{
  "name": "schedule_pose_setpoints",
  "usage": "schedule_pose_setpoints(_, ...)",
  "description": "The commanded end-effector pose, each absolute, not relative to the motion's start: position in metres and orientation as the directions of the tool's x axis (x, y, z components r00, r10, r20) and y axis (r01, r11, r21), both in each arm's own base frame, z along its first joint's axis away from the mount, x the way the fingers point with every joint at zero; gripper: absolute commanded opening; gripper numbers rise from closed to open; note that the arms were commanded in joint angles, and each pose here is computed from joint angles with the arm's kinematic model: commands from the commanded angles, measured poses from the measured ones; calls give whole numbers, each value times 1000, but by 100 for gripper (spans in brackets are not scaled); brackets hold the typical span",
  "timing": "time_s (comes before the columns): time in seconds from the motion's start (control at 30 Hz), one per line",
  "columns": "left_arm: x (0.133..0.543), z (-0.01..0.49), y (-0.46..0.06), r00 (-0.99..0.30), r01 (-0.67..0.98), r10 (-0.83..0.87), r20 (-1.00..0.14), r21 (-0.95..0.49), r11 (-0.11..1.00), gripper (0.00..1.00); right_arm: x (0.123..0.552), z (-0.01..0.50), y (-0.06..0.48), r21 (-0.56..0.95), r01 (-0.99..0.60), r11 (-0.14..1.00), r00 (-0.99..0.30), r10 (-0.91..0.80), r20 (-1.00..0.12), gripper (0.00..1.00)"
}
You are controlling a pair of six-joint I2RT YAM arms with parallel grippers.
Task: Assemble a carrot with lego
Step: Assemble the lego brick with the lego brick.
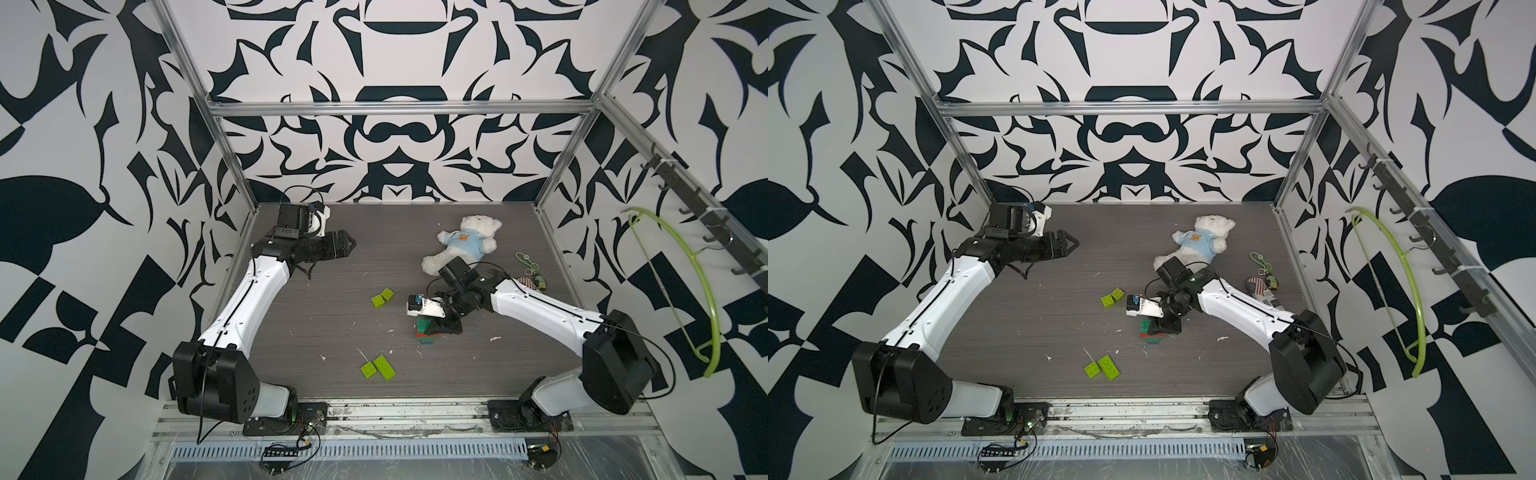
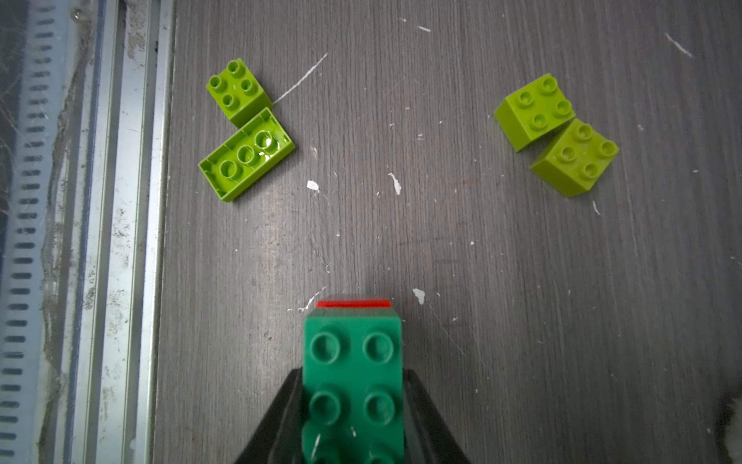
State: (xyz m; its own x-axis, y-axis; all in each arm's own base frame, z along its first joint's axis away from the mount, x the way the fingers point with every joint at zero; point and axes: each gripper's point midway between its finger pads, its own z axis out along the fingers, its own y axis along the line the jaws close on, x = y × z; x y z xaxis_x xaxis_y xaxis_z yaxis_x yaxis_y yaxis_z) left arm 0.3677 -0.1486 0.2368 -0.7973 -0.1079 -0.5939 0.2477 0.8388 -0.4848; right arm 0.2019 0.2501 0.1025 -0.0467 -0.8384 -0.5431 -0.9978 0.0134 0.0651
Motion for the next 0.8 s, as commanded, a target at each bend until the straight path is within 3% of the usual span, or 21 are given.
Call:
schedule_pose_setpoints(0.0,364,228,-153,-813,259,-89,-575,-494,830,86,200,110,249,63,-998,5,-38,-833,-552,31)
schedule_pose_setpoints(0.37,363,225,-154,-820,257,-82,-566,-493,831,86,202,124,257,50,-999,6,-35,-802,-596,30)
schedule_pose_setpoints(0.77,362,225,-156,-824,261,-77,-561,-497,828,86,201,115,248,48,-999,13,-38,-831,-556,29)
